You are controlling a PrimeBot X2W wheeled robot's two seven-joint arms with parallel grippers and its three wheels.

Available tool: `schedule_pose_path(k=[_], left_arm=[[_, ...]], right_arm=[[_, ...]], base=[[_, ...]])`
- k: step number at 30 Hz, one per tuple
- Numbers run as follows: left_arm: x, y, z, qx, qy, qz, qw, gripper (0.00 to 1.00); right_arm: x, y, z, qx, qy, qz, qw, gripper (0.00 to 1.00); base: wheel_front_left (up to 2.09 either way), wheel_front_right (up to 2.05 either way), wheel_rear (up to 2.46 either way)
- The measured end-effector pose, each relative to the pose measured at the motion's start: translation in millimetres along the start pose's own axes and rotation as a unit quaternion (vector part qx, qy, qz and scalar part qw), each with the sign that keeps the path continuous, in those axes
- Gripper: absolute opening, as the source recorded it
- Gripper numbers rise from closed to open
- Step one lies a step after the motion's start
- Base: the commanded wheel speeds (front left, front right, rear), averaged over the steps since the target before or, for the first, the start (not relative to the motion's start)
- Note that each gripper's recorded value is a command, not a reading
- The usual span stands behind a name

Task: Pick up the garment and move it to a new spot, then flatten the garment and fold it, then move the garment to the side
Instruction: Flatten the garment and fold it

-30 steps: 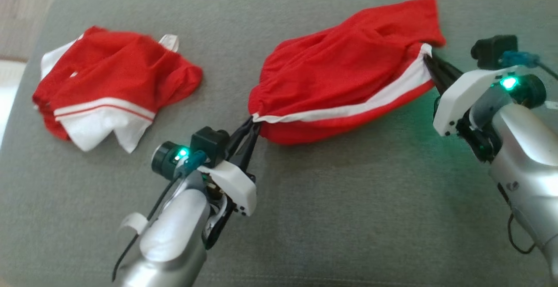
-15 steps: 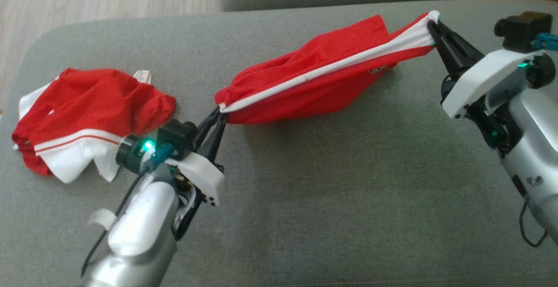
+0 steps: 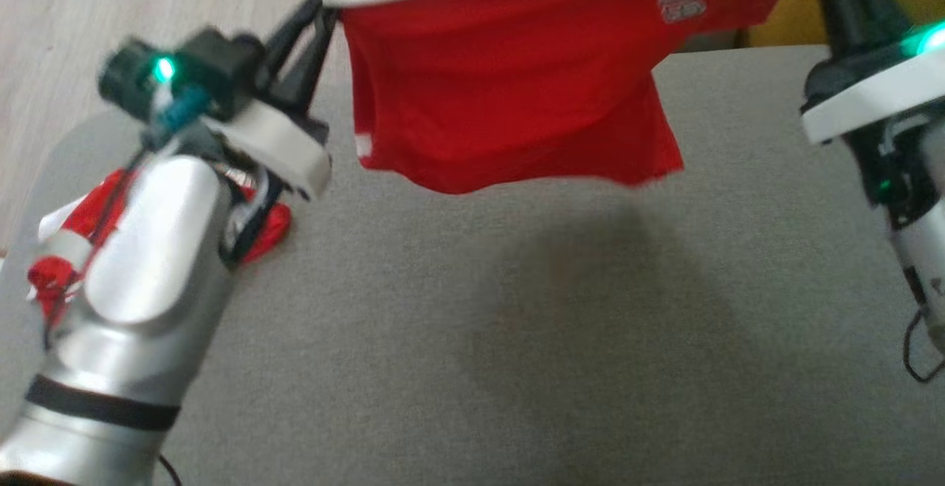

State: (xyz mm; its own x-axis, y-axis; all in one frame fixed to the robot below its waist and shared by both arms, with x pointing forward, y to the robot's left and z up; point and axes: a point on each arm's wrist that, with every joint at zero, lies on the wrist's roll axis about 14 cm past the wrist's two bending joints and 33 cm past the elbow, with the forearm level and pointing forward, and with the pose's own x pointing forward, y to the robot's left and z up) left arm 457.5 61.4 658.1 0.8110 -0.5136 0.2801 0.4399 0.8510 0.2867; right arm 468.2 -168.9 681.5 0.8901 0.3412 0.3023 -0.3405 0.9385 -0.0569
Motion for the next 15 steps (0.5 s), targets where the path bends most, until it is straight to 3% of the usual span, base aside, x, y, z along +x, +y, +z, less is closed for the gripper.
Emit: schedule_pose_path(k=[8,15], left_arm=[[12.2,1.9,57.4,0.013,-0.056,-0.012,0.998,0.00],[6.8,-16.8,7.3,-0.007,0.025,-0.051,0.998,0.00]], right_arm=[[-6.8,-8.4,71.1,-0.030,-0.080,-0.033,0.996,0.00],[-16.4,-14.8,39.5,-0.027,-0.018,-0.065,0.997,0.00]], base=[[0.00,0.00,0.00],[0.00,0.00,0.00]])
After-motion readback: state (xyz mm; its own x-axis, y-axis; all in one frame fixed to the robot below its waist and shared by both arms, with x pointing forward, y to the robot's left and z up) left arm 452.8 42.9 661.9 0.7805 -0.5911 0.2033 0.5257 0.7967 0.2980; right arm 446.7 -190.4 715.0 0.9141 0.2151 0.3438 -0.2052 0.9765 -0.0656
